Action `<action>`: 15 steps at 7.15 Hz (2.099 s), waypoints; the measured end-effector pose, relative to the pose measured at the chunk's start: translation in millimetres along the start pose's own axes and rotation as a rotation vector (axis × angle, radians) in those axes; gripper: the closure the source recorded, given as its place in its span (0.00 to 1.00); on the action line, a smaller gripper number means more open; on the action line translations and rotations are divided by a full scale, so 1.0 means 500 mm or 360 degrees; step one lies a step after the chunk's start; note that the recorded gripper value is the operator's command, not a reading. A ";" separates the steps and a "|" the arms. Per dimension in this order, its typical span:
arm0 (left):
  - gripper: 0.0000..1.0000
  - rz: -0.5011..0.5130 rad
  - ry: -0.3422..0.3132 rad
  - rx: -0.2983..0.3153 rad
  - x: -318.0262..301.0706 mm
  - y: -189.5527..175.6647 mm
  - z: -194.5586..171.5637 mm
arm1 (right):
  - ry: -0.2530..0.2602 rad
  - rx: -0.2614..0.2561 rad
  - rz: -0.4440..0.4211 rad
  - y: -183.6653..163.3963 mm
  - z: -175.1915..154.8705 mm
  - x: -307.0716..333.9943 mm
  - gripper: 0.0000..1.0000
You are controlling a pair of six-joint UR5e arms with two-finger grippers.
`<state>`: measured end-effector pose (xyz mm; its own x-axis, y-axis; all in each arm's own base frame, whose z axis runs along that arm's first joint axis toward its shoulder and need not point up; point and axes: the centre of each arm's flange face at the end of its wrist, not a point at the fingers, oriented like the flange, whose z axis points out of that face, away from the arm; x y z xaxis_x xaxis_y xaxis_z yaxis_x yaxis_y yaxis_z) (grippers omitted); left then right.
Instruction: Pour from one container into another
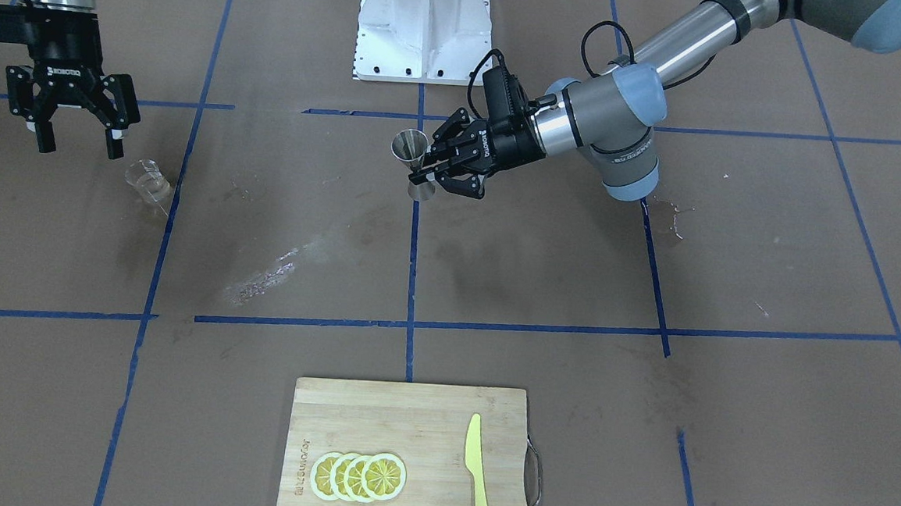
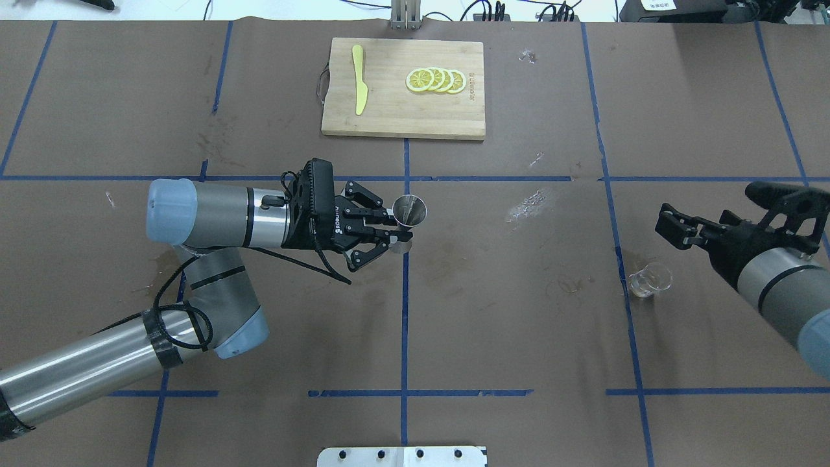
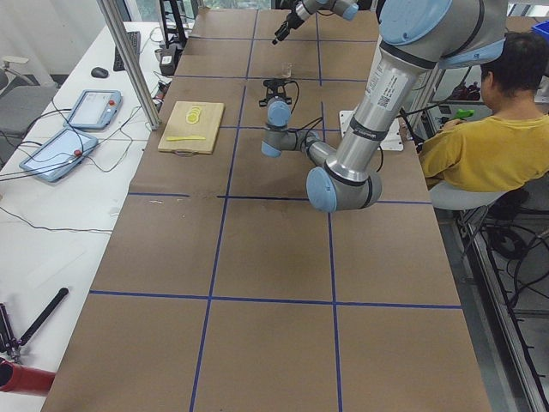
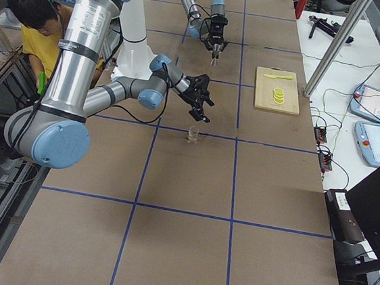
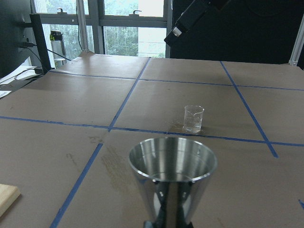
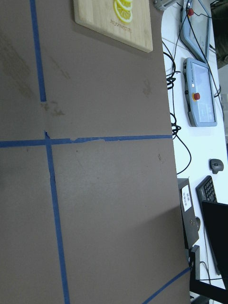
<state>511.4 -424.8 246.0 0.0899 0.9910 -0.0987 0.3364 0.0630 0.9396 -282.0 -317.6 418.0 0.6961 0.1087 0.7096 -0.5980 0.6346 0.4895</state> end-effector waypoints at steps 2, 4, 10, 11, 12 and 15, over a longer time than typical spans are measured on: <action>1.00 -0.0001 -0.0003 0.0001 0.001 0.001 -0.001 | 0.0029 0.0221 -0.0117 0.109 0.019 -0.008 0.00; 1.00 -0.0002 -0.0004 -0.0001 0.001 0.001 -0.001 | 0.0022 0.0320 -0.0147 0.172 0.027 -0.007 0.00; 1.00 -0.0002 -0.0002 0.0001 0.003 0.001 -0.001 | 0.0054 0.0408 -0.0174 0.301 0.099 0.013 0.00; 1.00 -0.0001 -0.0002 0.0002 0.003 0.000 -0.001 | 0.0062 0.0411 -0.0188 0.313 0.106 0.019 0.00; 1.00 -0.0001 -0.0002 0.0001 0.003 0.000 -0.001 | 0.0068 0.0409 -0.0205 0.323 0.111 0.024 0.00; 1.00 -0.0001 -0.0002 0.0002 0.003 0.000 -0.001 | 0.0083 0.0404 -0.0239 0.342 0.122 0.037 0.01</action>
<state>511.1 -423.4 246.2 0.0907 0.9909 -0.0997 0.3375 0.0636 0.9392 -395.5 -253.8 545.5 0.8001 0.0714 0.5957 -0.5622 0.4359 0.7028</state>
